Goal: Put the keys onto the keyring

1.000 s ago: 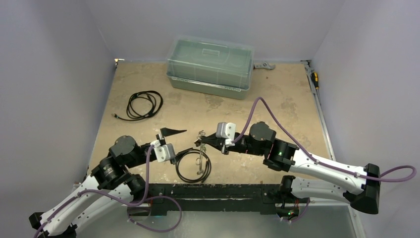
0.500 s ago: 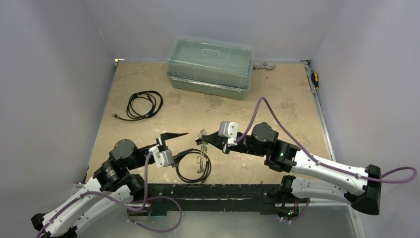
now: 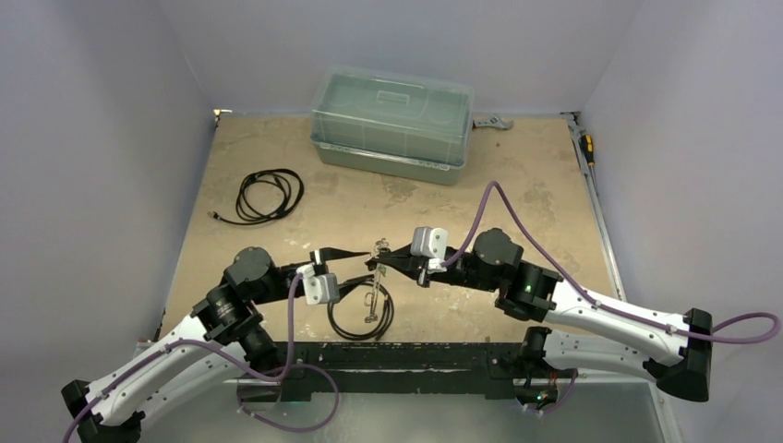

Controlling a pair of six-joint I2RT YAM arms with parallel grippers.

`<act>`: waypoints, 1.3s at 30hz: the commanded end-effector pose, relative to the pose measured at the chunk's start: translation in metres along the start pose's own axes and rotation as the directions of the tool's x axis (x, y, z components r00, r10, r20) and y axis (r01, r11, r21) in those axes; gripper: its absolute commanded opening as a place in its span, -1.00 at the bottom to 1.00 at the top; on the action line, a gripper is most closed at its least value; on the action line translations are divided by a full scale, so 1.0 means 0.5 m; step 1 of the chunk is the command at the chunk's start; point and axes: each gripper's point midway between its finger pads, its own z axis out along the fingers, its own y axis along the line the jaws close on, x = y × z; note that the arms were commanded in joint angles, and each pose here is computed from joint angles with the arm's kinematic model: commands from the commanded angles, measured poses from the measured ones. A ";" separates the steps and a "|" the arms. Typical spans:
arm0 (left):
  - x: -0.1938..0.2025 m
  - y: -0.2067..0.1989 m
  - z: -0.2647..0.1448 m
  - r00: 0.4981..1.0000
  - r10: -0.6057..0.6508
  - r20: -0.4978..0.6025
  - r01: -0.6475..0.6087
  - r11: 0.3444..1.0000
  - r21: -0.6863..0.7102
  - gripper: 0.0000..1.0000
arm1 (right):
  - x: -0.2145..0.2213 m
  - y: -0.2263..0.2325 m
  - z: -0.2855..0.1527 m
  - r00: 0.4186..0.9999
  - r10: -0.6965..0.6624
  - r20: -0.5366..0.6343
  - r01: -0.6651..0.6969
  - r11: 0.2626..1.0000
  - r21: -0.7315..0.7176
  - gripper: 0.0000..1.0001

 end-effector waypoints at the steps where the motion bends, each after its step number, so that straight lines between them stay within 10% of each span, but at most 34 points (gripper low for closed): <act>1: -0.030 0.011 0.003 0.998 0.007 0.058 -0.006 1.000 -0.015 -0.14 | -0.073 -0.003 -0.014 0.992 -0.018 0.125 0.019 1.000 -0.002 -1.00; 14: -0.034 0.017 0.010 0.998 -0.017 0.067 0.018 1.000 -0.014 -0.31 | -0.069 0.010 -0.009 0.993 -0.022 0.118 0.027 0.999 -0.042 -1.00; 21: -0.039 0.017 0.008 0.997 -0.011 0.074 0.012 1.000 -0.005 -0.98 | -0.066 0.011 -0.006 0.993 -0.022 0.113 0.027 0.999 -0.047 -1.00; 39: -0.031 -0.039 0.014 0.995 -0.054 0.088 0.041 0.988 0.148 -1.00 | -0.073 -0.012 -0.007 0.991 -0.016 0.136 0.013 1.000 0.023 -1.00</act>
